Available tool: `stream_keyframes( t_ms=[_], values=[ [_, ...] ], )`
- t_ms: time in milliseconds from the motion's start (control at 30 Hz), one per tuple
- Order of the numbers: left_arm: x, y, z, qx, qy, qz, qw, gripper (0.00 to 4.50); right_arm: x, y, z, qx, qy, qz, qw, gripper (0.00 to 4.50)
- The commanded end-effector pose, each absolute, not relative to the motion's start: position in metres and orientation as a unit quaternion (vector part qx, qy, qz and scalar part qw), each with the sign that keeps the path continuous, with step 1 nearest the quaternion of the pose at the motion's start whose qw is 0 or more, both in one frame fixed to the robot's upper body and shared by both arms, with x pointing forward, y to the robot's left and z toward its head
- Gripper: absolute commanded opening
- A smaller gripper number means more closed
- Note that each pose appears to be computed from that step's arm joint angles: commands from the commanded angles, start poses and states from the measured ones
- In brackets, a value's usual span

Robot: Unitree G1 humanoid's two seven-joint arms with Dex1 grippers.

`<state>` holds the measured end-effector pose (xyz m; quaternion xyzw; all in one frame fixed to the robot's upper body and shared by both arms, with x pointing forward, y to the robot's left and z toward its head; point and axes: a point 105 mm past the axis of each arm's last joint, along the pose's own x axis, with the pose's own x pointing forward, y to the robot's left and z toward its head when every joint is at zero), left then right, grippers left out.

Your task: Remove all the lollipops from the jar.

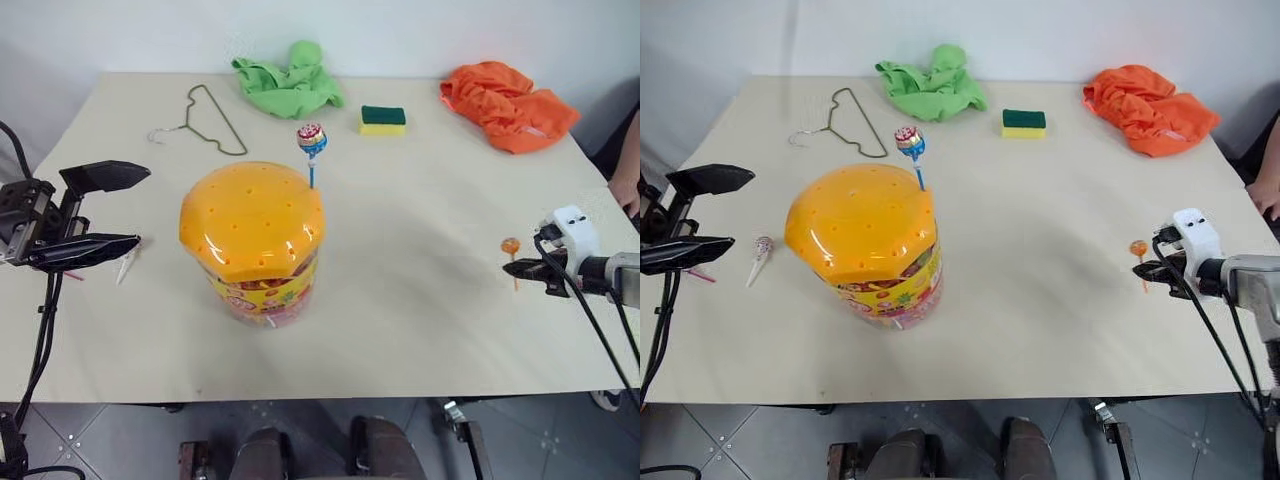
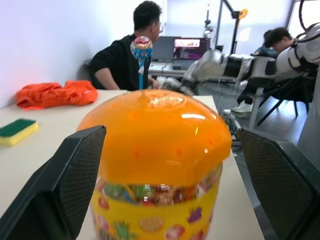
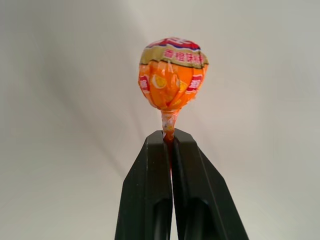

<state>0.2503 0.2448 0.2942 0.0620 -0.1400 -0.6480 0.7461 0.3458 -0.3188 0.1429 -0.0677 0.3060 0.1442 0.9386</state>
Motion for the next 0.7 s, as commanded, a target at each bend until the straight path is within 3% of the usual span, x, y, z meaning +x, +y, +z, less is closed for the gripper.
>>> stream_keyframes(
  t_ms=[33,67,167,500,567,700],
  values=[
    [0.237,0.238,0.300,0.089,-0.151,-0.692,0.700,4.50,0.356,-0.332,0.141,-0.069,0.298,0.115,0.945,0.02],
    [0.237,0.237,0.300,0.090,-0.151,-0.693,0.700,4.50,0.357,-0.332,0.140,-0.067,0.299,0.113,0.945,0.02],
    [0.236,0.238,0.300,0.090,-0.150,-0.692,0.701,4.50,0.359,-0.331,0.140,-0.061,0.293,0.114,0.947,0.65],
    [0.234,0.239,0.302,0.090,-0.149,-0.690,0.702,4.50,0.336,-0.315,0.185,-0.076,0.212,0.168,0.960,3.87],
    [0.235,0.239,0.302,0.089,-0.149,-0.690,0.702,4.50,0.324,-0.296,0.218,-0.082,0.149,0.218,0.961,4.46],
    [0.236,0.239,0.304,0.089,-0.149,-0.690,0.702,4.50,0.282,-0.222,0.287,-0.081,0.020,0.392,0.916,4.46]
  ],
)
